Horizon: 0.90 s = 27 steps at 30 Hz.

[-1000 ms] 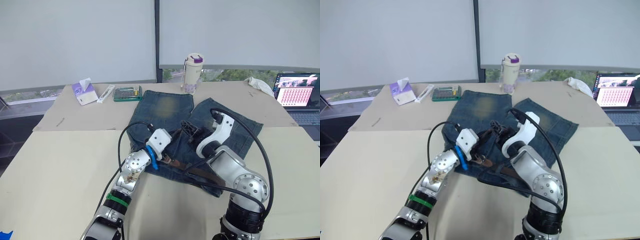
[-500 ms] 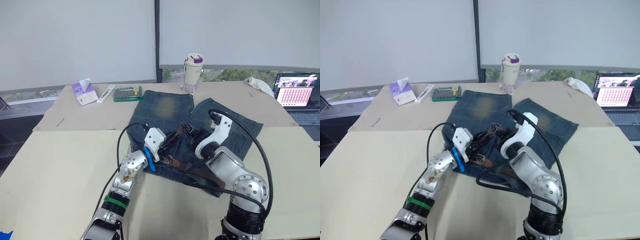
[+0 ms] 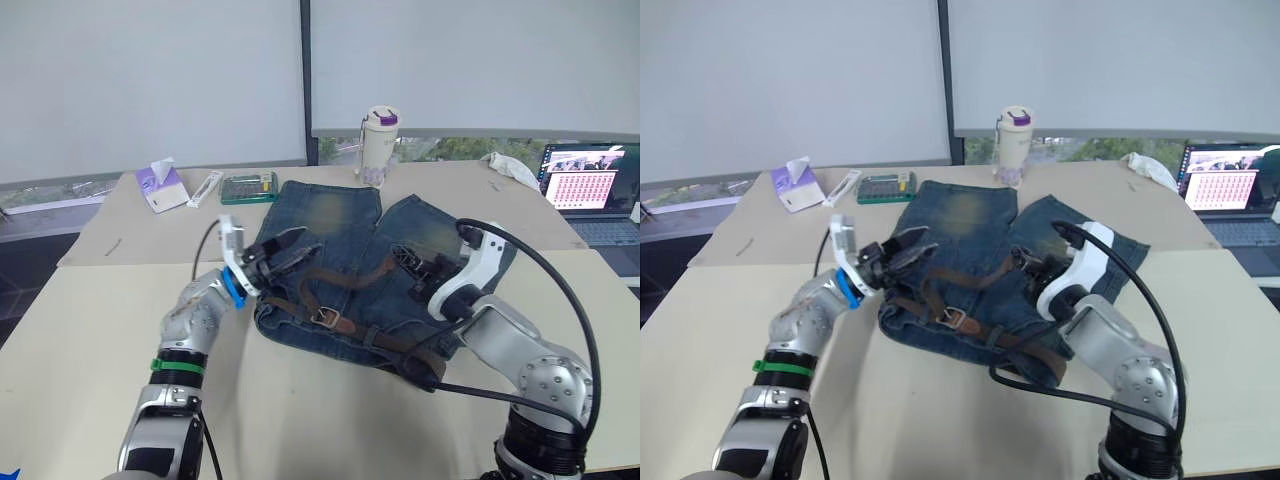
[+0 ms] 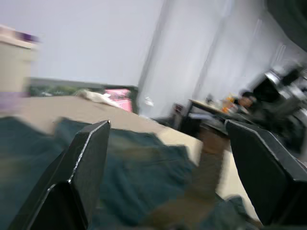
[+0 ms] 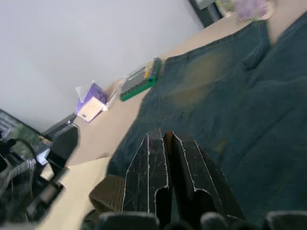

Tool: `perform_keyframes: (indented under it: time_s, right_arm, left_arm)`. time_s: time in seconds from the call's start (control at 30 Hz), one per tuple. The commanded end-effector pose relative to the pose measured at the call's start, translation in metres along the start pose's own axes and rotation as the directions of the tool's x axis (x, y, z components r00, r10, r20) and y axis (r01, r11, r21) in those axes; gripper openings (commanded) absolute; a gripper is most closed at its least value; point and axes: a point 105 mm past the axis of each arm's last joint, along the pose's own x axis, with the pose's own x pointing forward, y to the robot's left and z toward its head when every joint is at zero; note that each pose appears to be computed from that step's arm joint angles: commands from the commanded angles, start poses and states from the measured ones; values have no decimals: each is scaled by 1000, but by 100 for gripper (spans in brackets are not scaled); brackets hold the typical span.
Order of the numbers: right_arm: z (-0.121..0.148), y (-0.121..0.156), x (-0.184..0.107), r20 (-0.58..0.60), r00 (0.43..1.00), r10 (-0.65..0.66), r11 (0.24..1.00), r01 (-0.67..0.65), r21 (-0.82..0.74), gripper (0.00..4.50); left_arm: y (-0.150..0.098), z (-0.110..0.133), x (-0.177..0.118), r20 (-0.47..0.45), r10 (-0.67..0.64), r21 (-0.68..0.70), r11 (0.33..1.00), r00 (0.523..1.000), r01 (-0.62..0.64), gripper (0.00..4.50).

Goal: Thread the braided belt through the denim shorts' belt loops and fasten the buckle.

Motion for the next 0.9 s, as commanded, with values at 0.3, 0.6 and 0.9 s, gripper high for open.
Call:
perform_keyframes:
  time_s: [0.3, 0.6, 0.9]
  right_arm:
    - [6, -33, -39, -145, 979, -142, 913, 73, -402, 0]
    - [7, -34, -43, -179, 973, -146, 865, 37, -501, 0]
    - [4, -35, -43, -188, 971, -146, 861, 31, -508, 0]
  left_arm:
    - [11, -41, 6, -221, 89, 90, 993, 971, -70, 406]
    - [-6, -60, 10, -263, -32, 79, 995, 964, 54, 352]
    - [-16, -92, 8, -390, -101, 74, 987, 915, 141, 61]
